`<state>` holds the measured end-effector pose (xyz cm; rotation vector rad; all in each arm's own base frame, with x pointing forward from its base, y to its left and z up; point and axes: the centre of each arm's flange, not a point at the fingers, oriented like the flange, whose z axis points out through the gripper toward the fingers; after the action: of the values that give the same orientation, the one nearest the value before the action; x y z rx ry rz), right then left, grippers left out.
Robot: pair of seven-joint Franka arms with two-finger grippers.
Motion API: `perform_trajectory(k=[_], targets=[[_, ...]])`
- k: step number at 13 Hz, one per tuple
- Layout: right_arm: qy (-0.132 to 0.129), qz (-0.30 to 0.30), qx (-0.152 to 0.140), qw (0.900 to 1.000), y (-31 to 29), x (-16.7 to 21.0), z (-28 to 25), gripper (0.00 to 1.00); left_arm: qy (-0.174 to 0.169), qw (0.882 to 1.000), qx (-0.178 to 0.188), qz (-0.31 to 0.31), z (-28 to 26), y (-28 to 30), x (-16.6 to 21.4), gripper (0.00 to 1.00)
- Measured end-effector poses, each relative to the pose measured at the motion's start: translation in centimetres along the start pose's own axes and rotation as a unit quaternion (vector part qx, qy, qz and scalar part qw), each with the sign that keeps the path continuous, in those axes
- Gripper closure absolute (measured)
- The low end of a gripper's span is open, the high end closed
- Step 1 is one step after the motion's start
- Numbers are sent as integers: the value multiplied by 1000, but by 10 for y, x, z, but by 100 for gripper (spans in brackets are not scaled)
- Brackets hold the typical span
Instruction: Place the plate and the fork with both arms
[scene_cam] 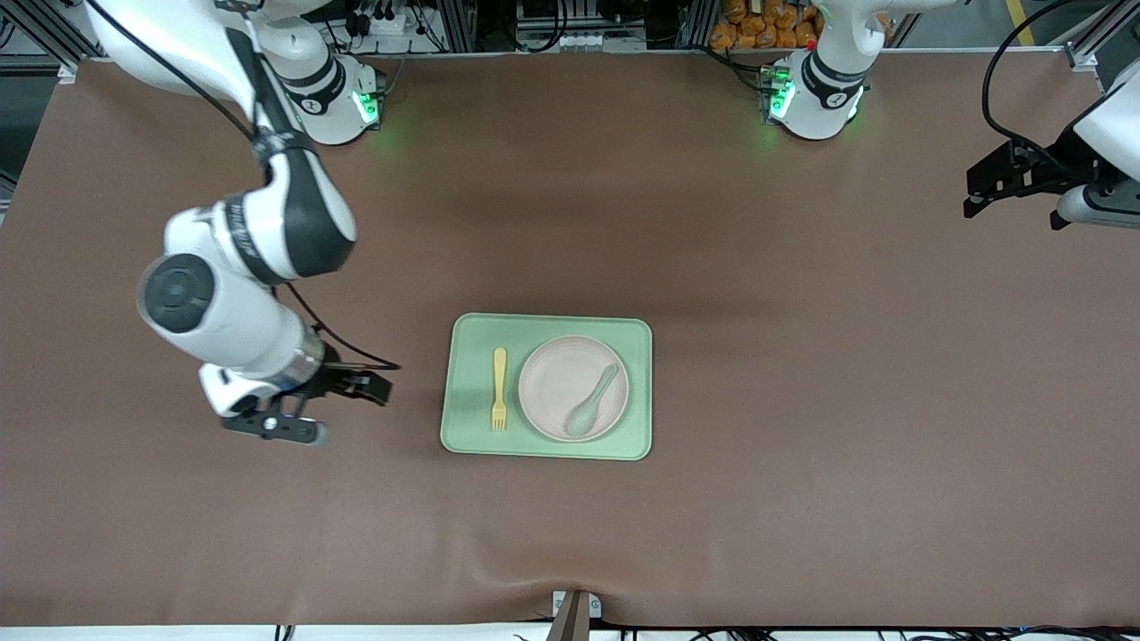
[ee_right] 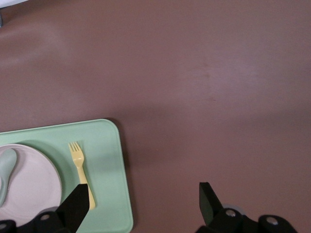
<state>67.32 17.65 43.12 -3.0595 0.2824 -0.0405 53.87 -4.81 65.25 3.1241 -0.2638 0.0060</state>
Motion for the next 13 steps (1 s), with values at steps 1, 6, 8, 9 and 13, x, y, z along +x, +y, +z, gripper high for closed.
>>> perform_trajectory(k=[1,6,8,9,13], targets=[[-4,4,-2,1000,11,-1,-15,0,0,1000,0,0,0,0,0,0],[2,-2,-8,1000,77,-5,-94,0,0,1000,0,-4,0,-5,0,0],[-1,-6,-9,1000,115,-5,-117,0,0,1000,0,-7,0,-8,-1,0],[-1,-9,-8,1000,131,-6,-127,0,0,1000,0,-8,0,-9,-1,0],[4,-29,-3,1000,156,-19,-161,0,0,1000,0,-13,0,-14,-1,0]])
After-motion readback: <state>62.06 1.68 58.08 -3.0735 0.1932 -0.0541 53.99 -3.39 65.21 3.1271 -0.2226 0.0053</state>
